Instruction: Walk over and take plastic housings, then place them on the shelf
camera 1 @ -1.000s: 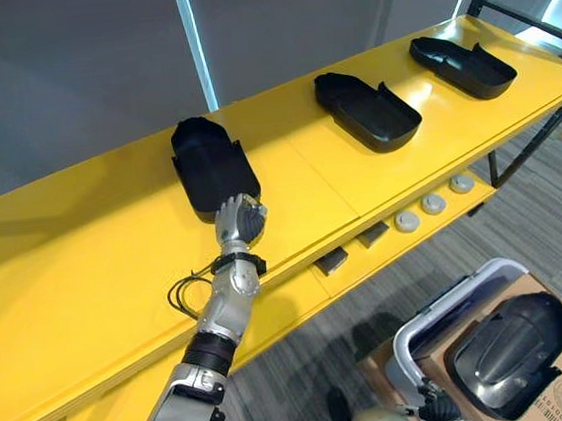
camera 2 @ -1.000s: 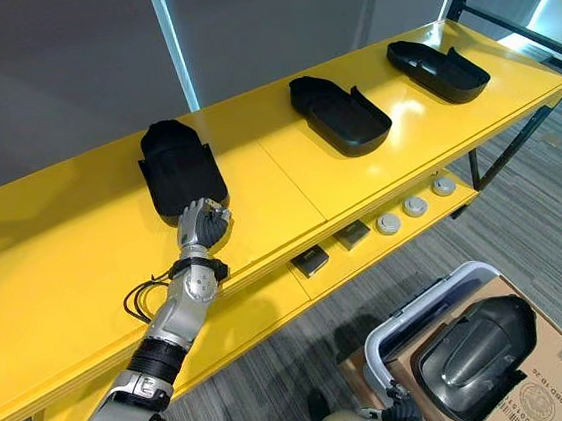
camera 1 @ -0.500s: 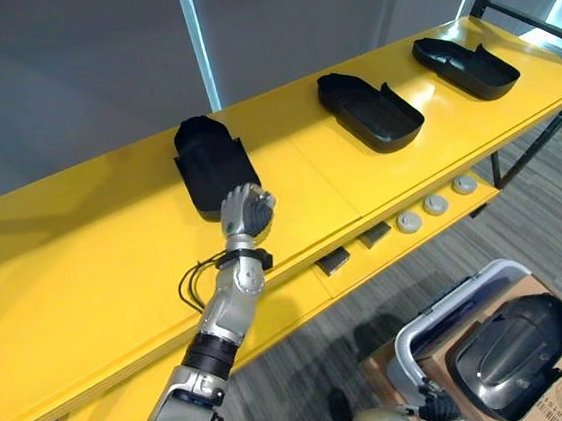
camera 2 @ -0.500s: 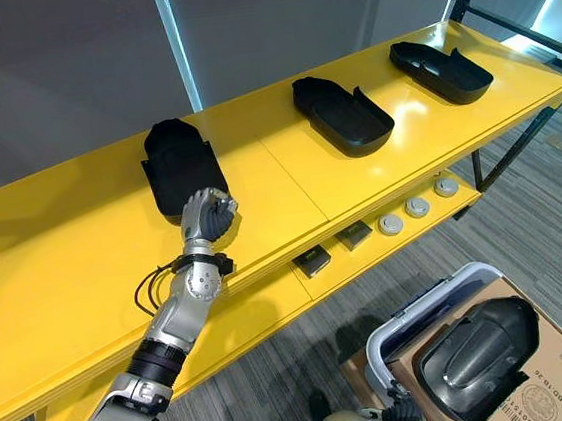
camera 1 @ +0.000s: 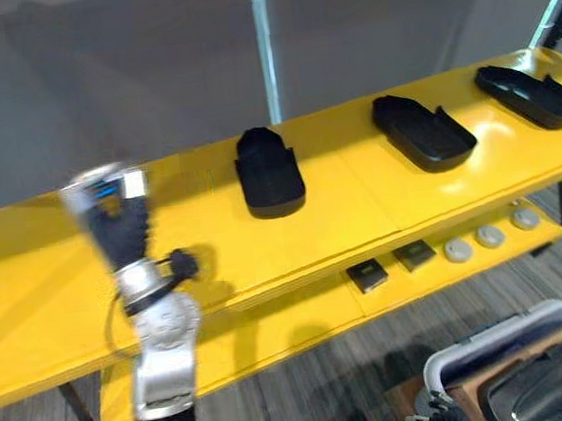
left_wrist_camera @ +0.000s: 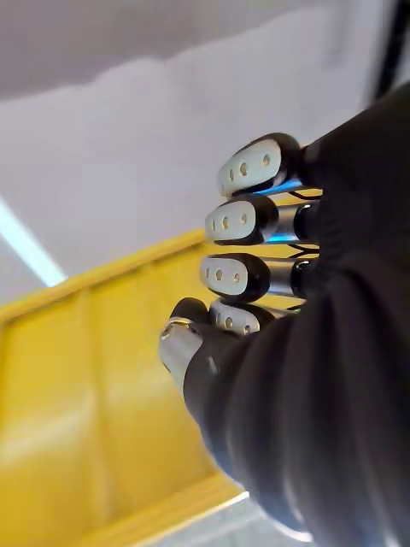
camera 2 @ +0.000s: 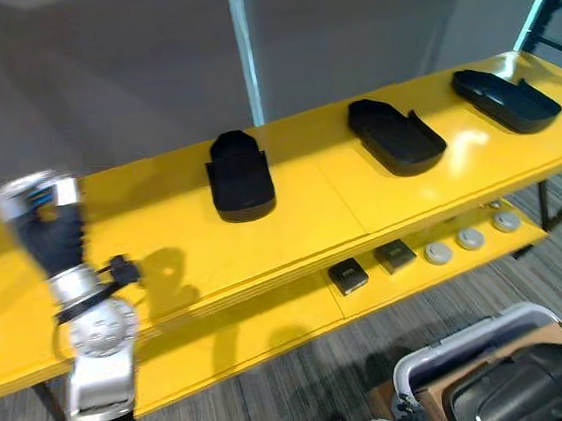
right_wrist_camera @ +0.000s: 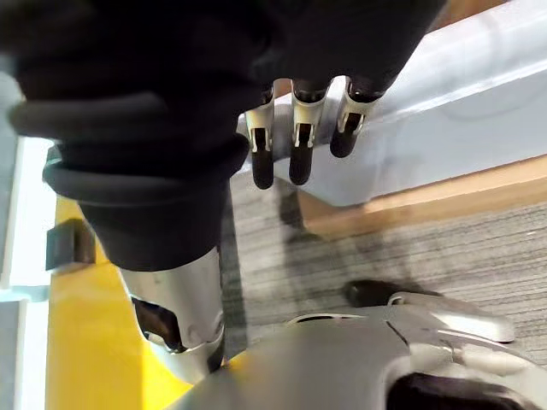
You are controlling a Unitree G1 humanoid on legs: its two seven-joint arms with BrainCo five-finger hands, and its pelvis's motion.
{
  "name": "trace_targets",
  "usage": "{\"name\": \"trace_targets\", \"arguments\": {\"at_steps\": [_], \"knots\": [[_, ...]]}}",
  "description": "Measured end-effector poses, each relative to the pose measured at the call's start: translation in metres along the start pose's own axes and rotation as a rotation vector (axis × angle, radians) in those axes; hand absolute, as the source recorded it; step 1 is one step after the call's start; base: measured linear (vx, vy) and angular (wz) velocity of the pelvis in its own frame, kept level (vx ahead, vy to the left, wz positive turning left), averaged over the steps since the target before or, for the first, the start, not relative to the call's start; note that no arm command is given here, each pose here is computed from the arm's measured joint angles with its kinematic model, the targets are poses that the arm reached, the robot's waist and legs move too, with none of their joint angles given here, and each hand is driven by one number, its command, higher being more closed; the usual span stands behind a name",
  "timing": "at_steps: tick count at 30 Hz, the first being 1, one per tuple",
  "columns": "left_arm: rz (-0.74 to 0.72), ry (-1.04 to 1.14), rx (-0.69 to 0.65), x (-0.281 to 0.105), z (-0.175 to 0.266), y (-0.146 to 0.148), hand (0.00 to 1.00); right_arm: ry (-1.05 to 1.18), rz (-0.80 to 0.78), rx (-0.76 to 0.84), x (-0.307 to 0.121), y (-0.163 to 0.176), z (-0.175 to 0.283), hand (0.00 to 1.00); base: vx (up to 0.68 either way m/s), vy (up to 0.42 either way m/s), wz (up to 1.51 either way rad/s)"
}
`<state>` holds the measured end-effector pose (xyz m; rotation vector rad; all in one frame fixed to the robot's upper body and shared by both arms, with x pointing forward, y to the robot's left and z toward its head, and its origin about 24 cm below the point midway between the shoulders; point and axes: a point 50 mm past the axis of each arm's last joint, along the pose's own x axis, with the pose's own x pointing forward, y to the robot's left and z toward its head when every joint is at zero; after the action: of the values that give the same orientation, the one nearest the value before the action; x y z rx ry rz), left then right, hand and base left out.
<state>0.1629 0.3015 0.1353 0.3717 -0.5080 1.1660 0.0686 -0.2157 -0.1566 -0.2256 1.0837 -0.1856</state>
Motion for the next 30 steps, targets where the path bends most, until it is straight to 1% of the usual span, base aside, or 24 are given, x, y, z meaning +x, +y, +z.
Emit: {"name": "trace_targets", "arguments": {"at_steps": [1, 2, 3, 5, 7, 8, 10, 11, 13, 16, 21, 28, 30], "knots": [[0.02, 0.034, 0.035, -0.001, -0.009, 0.009, 1.0, 0.001, 0.001, 0.003, 0.0, 0.001, 0.0, 0.0, 0.04, -0.012, 0.23], [0.047, 0.115, 0.106, -0.006, -0.029, 0.025, 1.0, -0.002, 0.003, 0.011, 0.0, 0.003, 0.001, 0.0, 0.05, -0.009, 0.3], [0.042, 0.219, 0.156, -0.016, -0.049, 0.035, 1.0, -0.009, -0.001, 0.033, 0.0, 0.004, 0.003, 0.0, 0.05, -0.004, 0.29], [0.011, 0.359, 0.213, -0.037, -0.072, 0.044, 1.0, -0.021, -0.004, 0.052, 0.0, 0.006, 0.007, 0.0, 0.03, 0.005, 0.22], [-0.118, 0.588, 0.307, -0.077, -0.106, 0.054, 1.0, -0.076, 0.007, 0.07, 0.0, 0.012, 0.021, 0.0, 0.02, 0.008, 0.05], [-0.164, 0.638, 0.322, -0.088, -0.113, 0.053, 1.0, -0.086, 0.013, 0.075, 0.0, 0.014, 0.024, 0.0, 0.0, 0.0, 0.0], [-0.375, 0.814, 0.343, -0.129, -0.132, 0.046, 1.0, -0.109, 0.038, 0.096, -0.001, 0.024, 0.032, 0.0, 0.0, 0.0, 0.0], [-0.429, 0.849, 0.344, -0.14, -0.135, 0.044, 0.0, -0.113, 0.045, 0.099, -0.002, 0.026, 0.033, 0.0, 0.0, 0.0, 0.0], [-0.616, 0.981, 0.345, -0.179, -0.145, 0.036, 0.0, -0.115, 0.067, 0.097, -0.002, 0.031, 0.035, 0.0, -0.02, 0.012, -0.07], [-0.782, 1.096, 0.35, -0.214, -0.152, 0.03, 0.0, -0.099, 0.065, 0.103, -0.002, 0.03, 0.033, 0.0, -0.01, 0.017, -0.11], [-0.845, 1.147, 0.399, -0.228, -0.157, 0.037, 0.0, -0.105, 0.055, 0.113, 0.0, 0.029, 0.036, 0.0, 0.02, 0.019, -0.18], [-0.928, 1.176, 0.438, -0.241, -0.162, 0.03, 0.0, -0.11, 0.025, 0.129, 0.002, 0.026, 0.041, 0.0, 0.04, 0.008, -0.22], [-0.959, 1.168, 0.44, -0.243, -0.162, 0.023, 0.0, -0.113, 0.006, 0.138, 0.003, 0.023, 0.043, 0.0, 0.01, 0.001, -0.19]]}}
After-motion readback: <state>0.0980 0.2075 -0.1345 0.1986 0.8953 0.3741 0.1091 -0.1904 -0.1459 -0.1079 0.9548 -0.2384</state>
